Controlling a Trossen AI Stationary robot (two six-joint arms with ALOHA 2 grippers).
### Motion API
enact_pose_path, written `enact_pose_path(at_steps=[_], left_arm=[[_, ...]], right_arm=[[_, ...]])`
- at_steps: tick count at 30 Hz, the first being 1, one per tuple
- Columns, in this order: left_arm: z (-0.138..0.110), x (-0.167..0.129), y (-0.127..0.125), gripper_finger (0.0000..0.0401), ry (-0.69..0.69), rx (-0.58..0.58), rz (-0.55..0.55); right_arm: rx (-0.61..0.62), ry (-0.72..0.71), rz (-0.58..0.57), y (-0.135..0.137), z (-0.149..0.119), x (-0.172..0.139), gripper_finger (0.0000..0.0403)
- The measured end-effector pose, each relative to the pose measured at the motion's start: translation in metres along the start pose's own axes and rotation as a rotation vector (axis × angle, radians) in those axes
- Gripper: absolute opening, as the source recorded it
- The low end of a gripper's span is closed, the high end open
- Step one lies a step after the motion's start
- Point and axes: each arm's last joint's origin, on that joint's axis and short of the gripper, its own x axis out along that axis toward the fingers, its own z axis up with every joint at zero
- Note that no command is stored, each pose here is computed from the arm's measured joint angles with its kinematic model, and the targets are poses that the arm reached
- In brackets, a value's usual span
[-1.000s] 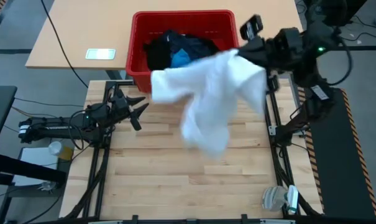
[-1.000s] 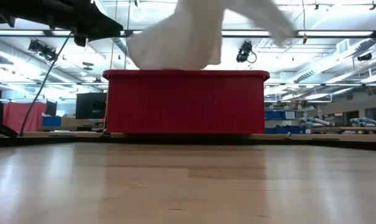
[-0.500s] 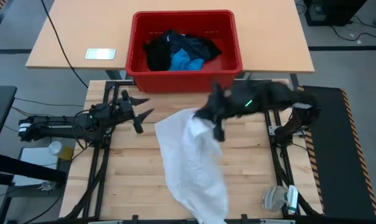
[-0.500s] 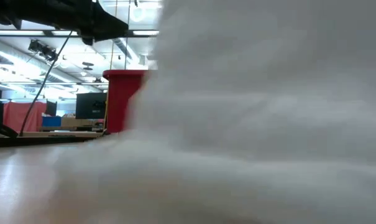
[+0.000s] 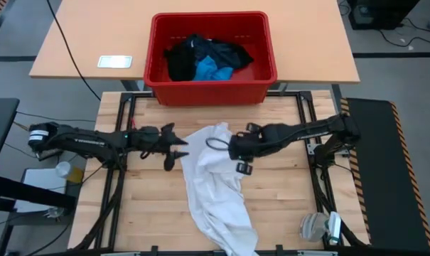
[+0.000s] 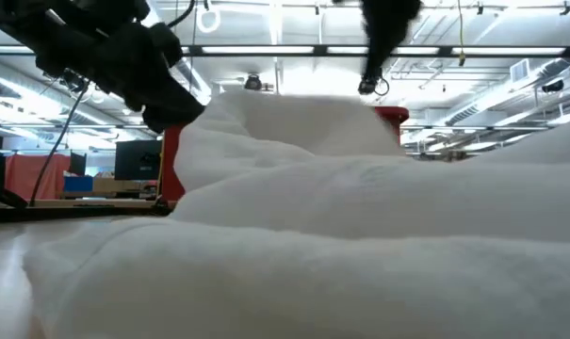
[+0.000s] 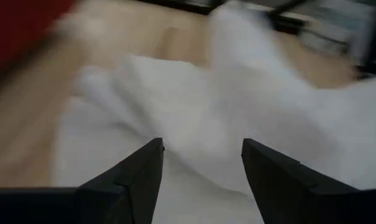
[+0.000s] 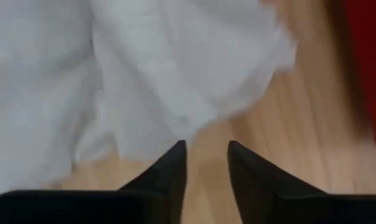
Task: Fold laundry
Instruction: Fold the white polo
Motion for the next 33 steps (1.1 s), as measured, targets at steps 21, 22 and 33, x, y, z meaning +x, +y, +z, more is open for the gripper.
enact_pose_path(at_steps=[21,22,33], left_arm=[[-0.071,0.065,-0.016,0.0197,0.310,0.104,0.239],[-0.075,0.067,-0.014,0.0197,0.333,0.089,0.249],[-0.076,0.049,-0.013,0.0196,0.446,0.076,0.258]], right_arm=[[-0.029,-0.278,-0.032,0.058,-0.052,0.087,0.0194],[-0.004,-0.267,0.020,0.056,-0.056,0.101,0.0186],[0.239,0.350,-0.094,0.035,-0.116,0.108,0.0021]])
